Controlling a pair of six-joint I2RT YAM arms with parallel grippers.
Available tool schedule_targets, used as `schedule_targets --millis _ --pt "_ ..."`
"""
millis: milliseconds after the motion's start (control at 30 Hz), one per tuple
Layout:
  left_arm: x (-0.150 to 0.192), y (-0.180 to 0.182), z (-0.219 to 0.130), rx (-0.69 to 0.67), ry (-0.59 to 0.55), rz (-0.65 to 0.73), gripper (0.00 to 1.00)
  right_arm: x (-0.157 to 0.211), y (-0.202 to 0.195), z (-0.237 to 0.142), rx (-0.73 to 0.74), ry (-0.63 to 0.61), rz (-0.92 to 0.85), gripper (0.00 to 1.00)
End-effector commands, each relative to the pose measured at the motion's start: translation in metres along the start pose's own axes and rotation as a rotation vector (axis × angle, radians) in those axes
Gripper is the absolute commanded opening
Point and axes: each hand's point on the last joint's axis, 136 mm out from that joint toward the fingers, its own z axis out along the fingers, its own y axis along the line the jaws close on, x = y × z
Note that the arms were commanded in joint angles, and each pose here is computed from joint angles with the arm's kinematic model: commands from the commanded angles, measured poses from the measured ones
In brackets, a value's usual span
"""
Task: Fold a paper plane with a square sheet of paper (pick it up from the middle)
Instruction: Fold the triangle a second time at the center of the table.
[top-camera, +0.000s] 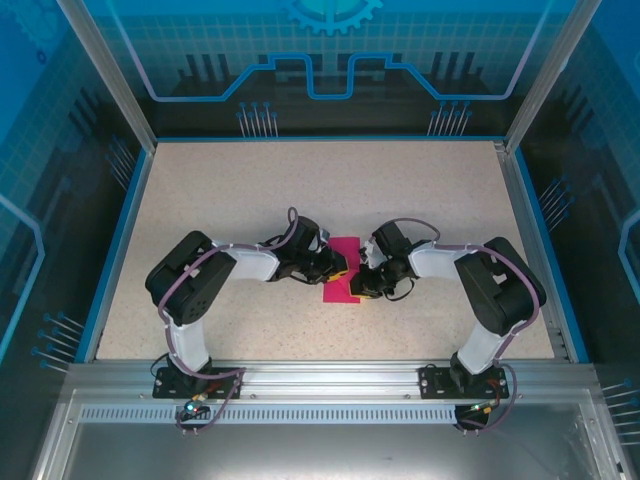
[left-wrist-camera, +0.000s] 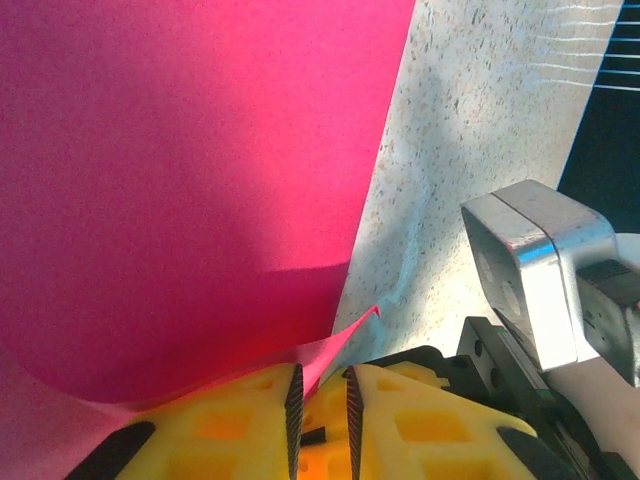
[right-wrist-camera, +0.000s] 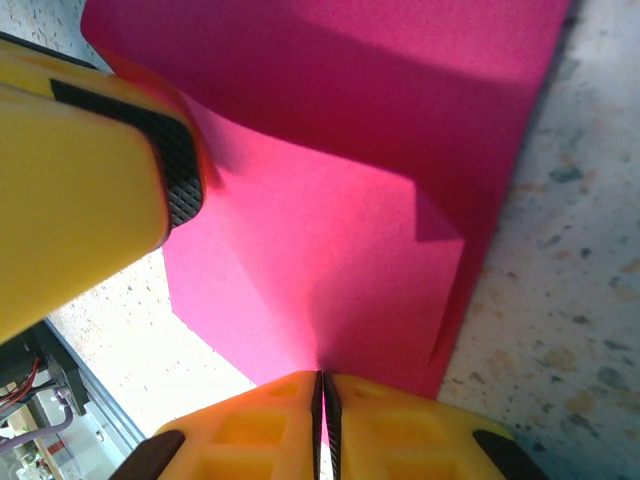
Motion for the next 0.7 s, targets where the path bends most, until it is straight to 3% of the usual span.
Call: schedule_targets --millis 0,333,667 --pt "-0.004 0.004 0.008 -0.025 -0.005 0.000 0.21 0.021 -0.037 0.008 0.118 0.067 0.080 0.13" --pt "-0.020 0.050 0.002 -0.175 -0.075 -0.050 0.18 0.023 -0.042 0.004 0.132 0.073 0.086 0.13" --pt "-0.042 0.052 -0.013 -0.172 -0.110 -0.064 0.18 0.020 -0.038 -0.002 0.120 0.060 0.082 0.12"
